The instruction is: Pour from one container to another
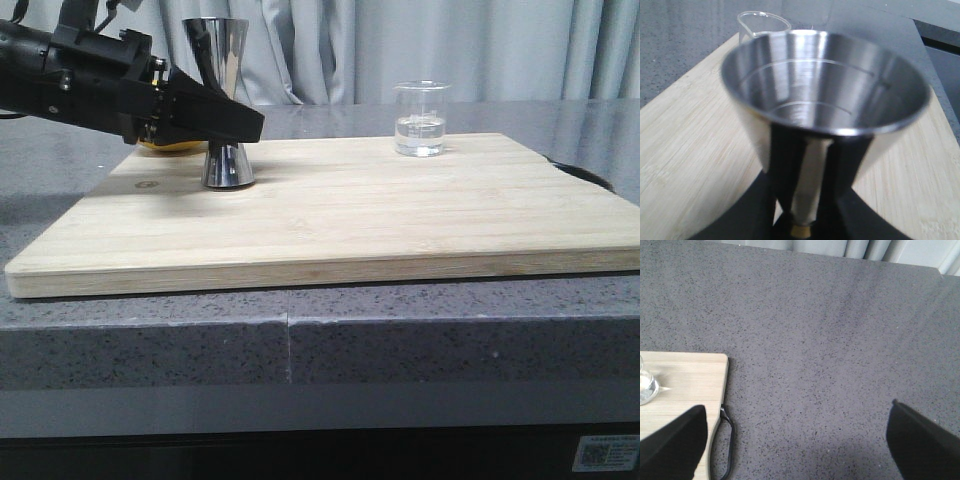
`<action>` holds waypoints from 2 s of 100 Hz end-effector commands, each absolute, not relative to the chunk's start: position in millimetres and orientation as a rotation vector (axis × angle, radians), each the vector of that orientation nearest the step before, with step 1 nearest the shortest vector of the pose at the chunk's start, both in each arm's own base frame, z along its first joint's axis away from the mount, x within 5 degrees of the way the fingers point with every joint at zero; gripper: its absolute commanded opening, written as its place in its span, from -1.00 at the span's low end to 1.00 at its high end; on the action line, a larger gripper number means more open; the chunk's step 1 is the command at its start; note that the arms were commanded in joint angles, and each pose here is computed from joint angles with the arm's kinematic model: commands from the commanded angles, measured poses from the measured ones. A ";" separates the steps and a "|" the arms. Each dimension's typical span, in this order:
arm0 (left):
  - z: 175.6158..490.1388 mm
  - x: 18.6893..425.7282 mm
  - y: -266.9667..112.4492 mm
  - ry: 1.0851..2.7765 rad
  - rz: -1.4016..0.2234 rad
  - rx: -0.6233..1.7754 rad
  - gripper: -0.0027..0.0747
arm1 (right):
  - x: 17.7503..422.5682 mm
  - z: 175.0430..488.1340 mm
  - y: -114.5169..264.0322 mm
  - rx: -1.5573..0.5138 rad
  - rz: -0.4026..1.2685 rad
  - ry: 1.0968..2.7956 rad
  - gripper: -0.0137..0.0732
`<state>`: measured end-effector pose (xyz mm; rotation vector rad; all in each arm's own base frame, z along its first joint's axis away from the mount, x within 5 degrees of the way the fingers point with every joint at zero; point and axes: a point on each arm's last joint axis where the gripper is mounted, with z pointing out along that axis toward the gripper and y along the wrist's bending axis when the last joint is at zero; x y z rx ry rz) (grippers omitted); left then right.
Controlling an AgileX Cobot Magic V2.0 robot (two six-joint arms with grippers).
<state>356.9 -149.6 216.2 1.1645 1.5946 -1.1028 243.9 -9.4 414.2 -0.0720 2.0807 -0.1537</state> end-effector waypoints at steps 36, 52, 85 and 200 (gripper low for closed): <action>260.7 345.0 -158.1 1.420 -1.169 1.172 -0.94 | 272.7 409.0 -4.5 -0.118 -0.103 2.010 0.83; 268.2 340.7 -160.6 1.398 -1.162 1.185 -0.94 | 281.0 393.6 14.5 -0.228 -0.062 1.904 0.83; 284.1 333.7 -160.1 1.374 -1.152 1.188 -0.94 | 277.0 343.7 56.0 -0.347 -0.006 1.718 0.83; 298.2 317.9 -173.8 1.358 -1.190 1.228 -0.94 | 308.2 250.1 111.3 -0.285 0.185 1.491 0.83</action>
